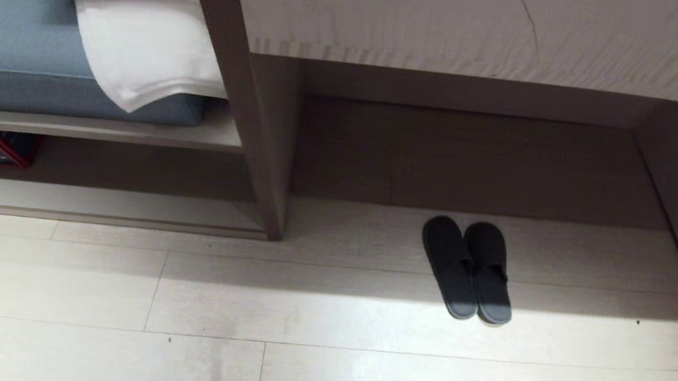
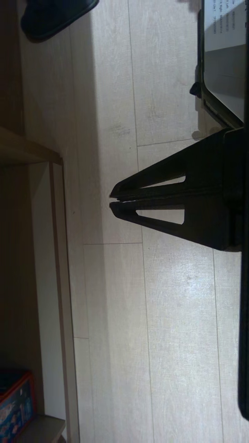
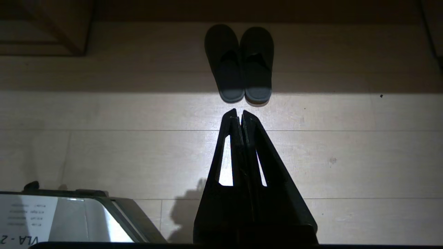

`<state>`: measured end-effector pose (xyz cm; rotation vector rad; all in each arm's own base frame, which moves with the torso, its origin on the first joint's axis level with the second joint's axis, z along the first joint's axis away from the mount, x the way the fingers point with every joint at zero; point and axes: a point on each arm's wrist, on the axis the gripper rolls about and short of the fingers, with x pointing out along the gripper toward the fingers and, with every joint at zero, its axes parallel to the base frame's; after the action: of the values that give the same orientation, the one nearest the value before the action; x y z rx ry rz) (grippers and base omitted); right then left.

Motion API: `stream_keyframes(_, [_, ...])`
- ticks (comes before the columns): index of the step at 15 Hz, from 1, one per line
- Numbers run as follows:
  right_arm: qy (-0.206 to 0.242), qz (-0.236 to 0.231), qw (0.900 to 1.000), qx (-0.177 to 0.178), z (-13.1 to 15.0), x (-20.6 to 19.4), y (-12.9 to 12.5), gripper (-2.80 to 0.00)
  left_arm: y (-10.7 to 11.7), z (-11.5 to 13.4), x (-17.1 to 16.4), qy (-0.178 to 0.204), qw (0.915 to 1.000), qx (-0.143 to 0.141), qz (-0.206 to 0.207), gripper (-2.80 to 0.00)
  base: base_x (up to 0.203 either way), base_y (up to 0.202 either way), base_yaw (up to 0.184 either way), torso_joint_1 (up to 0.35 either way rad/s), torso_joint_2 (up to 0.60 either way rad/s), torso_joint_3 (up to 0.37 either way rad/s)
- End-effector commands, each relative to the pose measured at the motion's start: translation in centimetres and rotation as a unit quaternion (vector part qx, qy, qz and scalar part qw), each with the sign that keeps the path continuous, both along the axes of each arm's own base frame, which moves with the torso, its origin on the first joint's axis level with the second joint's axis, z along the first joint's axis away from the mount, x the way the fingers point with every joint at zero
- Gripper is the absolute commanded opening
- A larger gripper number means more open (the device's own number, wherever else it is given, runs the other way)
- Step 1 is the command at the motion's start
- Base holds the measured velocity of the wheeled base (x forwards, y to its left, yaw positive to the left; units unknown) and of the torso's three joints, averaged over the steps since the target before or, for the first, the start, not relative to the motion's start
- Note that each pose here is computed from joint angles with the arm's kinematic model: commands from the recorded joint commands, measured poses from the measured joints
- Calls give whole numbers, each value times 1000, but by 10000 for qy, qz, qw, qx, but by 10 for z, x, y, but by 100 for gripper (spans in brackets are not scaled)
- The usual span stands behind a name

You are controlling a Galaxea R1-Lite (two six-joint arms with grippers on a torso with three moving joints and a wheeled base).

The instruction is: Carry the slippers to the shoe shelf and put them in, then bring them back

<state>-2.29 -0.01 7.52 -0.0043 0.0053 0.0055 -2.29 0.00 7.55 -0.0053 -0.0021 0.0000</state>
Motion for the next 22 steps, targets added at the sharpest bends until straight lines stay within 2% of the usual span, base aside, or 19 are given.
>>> stream_keyframes(1, [5,3,10000,-2,0,0,0,-280,0,0,0,-5,10000,-4,0,-280,0,0,0,2,0,200])
stream_keyframes(22, [4,3,10000,-2,0,0,0,-280,0,0,0,-5,10000,-4,0,-280,0,0,0,3,3,203])
